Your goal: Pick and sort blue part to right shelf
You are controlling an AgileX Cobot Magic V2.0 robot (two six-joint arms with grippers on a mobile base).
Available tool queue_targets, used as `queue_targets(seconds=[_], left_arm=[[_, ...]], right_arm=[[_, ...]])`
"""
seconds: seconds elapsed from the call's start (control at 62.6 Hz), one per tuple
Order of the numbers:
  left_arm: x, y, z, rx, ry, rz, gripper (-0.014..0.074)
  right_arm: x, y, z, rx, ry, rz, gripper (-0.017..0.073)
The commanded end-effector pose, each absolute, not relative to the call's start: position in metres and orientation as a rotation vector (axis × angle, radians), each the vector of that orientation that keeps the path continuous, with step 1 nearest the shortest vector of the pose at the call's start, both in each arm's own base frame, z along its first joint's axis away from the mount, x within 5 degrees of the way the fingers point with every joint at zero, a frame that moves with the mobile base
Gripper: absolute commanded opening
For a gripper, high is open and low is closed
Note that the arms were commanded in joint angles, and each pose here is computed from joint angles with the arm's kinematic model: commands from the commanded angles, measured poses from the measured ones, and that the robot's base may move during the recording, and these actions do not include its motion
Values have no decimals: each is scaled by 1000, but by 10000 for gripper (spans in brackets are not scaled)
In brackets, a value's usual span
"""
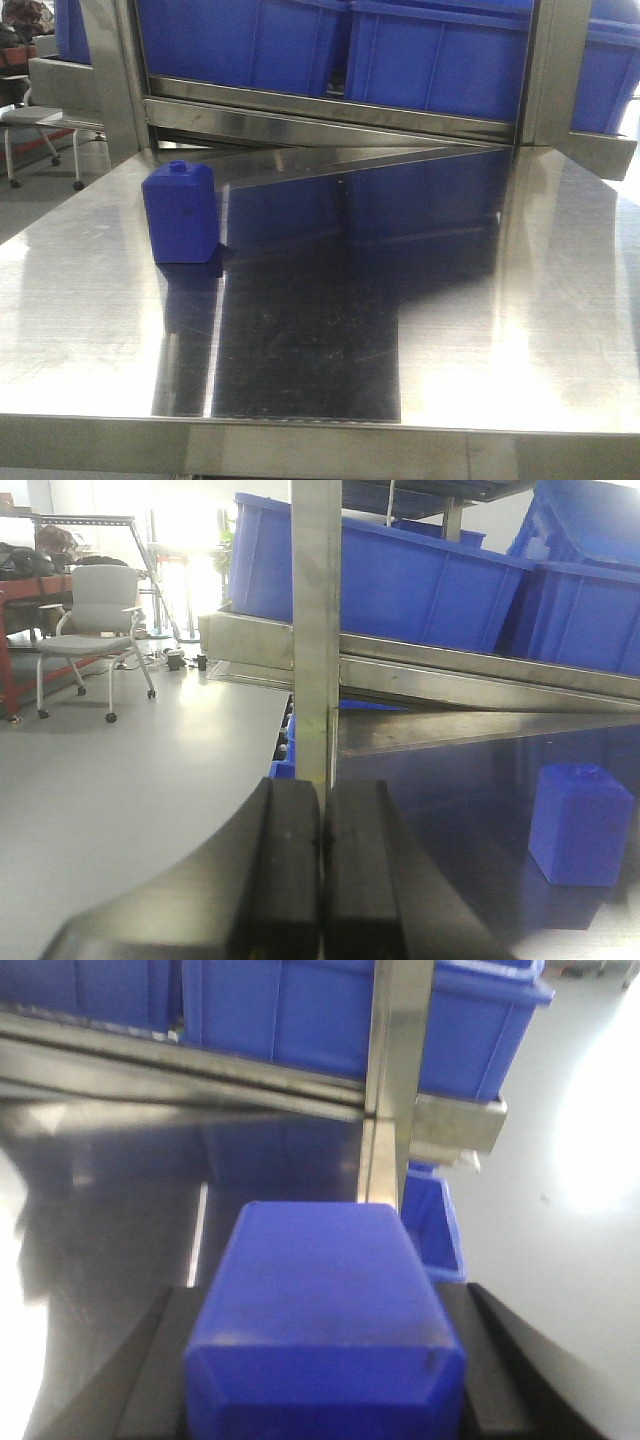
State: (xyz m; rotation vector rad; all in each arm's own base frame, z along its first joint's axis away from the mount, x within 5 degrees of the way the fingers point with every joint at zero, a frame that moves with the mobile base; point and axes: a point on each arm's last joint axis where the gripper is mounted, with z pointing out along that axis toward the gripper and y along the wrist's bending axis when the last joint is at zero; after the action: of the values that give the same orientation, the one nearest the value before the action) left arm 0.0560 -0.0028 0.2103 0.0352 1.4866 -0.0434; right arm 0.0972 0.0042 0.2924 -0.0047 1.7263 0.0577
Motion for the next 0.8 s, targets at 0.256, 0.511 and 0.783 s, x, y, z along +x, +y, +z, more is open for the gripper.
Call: queue_targets(seconds=[0.256,0.511,0.783], left_arm=[[54,-3,212,28,1402,-54,123],[54,-3,212,28,1402,-54,123],[54,-3,212,28,1402,-54,123]], right_arm=[[79,3,319,-20,1509,48,373],[79,3,319,-20,1509,48,373],[79,3,319,-20,1509,48,373]])
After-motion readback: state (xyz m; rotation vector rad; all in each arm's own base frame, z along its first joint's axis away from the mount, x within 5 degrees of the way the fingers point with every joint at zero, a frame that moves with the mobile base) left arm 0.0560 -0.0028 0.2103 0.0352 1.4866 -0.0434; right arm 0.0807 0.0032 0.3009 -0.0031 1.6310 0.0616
